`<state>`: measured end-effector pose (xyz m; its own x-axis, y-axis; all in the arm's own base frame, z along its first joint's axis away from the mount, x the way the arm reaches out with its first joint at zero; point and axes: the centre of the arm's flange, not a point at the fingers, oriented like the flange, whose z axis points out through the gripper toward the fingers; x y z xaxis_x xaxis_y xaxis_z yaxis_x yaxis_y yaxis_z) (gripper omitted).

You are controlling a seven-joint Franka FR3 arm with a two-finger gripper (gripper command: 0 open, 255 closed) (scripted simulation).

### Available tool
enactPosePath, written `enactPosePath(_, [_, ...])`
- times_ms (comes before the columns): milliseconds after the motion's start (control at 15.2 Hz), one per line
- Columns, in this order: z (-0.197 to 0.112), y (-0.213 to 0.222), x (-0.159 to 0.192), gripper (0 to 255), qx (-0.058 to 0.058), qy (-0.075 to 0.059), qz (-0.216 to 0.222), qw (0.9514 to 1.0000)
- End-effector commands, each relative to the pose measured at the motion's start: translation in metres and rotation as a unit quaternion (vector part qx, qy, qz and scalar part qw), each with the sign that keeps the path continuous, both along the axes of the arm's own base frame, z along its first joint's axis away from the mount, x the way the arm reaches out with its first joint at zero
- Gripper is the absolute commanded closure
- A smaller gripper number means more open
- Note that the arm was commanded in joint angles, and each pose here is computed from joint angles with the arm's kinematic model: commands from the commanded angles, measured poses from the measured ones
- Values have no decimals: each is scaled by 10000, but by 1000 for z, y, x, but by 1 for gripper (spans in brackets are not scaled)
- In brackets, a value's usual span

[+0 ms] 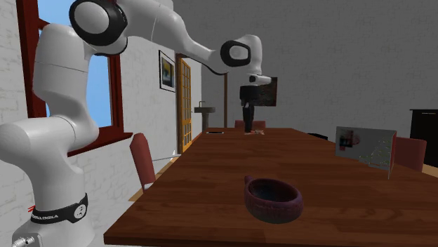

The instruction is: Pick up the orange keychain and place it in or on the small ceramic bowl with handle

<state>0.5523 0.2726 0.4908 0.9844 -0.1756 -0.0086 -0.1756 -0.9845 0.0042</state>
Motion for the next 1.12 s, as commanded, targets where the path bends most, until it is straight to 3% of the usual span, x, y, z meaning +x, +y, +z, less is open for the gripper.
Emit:
enactPosePath(0, [-3, -26, 2, 255, 0, 3, 4, 10000])
enactPosePath(1056, [2, -237, 3, 255, 0, 3, 4, 10000])
